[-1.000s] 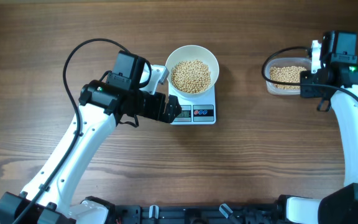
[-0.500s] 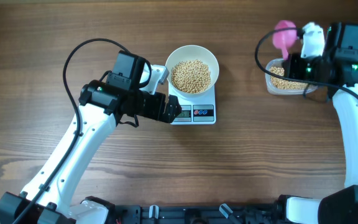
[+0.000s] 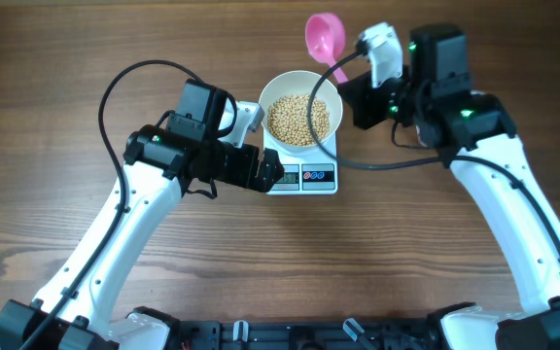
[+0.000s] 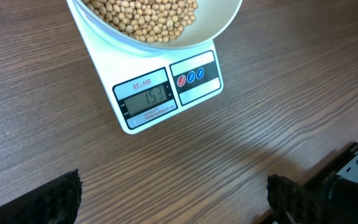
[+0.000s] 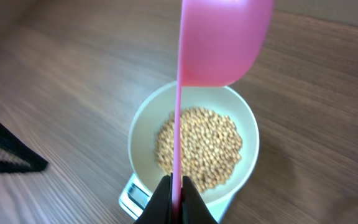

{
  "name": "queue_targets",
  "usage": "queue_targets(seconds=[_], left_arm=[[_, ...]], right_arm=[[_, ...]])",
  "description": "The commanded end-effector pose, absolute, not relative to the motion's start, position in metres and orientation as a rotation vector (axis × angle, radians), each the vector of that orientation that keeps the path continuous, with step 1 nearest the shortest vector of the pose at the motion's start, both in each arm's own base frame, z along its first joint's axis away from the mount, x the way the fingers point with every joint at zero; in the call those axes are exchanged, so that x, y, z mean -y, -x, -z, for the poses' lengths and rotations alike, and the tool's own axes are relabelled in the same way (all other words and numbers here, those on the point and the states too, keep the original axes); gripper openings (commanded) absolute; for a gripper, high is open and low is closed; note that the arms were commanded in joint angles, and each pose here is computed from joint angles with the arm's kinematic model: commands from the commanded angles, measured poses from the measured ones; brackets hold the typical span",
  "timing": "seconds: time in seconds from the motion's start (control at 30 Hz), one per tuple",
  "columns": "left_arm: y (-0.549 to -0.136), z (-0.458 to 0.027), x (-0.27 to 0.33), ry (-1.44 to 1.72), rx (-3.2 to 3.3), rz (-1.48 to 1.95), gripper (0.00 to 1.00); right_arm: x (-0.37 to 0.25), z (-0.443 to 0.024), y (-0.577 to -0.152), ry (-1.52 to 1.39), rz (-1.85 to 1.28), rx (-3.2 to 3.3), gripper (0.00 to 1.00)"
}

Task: Scoop item into bowl and weigh 150g on scale
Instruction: 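Dip the scoop into the tub and lift a few soybeans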

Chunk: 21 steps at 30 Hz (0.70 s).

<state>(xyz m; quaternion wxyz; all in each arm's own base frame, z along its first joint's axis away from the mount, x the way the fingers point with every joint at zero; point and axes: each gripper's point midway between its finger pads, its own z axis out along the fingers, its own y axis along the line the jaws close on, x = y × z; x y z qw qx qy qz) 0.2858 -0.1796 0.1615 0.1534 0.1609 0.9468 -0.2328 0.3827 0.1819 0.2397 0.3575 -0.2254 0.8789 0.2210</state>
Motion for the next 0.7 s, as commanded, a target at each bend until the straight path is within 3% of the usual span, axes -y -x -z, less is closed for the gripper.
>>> queue_targets(seconds=[0.0,0.43,0.67], left_arm=[[-0.287,-0.163,0.181,-0.484,-2.704,0.677,1.0],[-0.287,-0.163,0.181,-0.484,-2.704,0.677,1.0],[-0.287,-0.163,0.181,-0.484,-2.704,0.677,1.0]], right_arm=[[-0.185,-0.232,-0.384,0.665,-0.448,-2.266,0.04],[-0.204,-0.236,-0.367,0.561,-0.753,-2.323,0.04],[-0.133,-0.235,-0.389,0.26,-0.768,-2.378,0.04]])
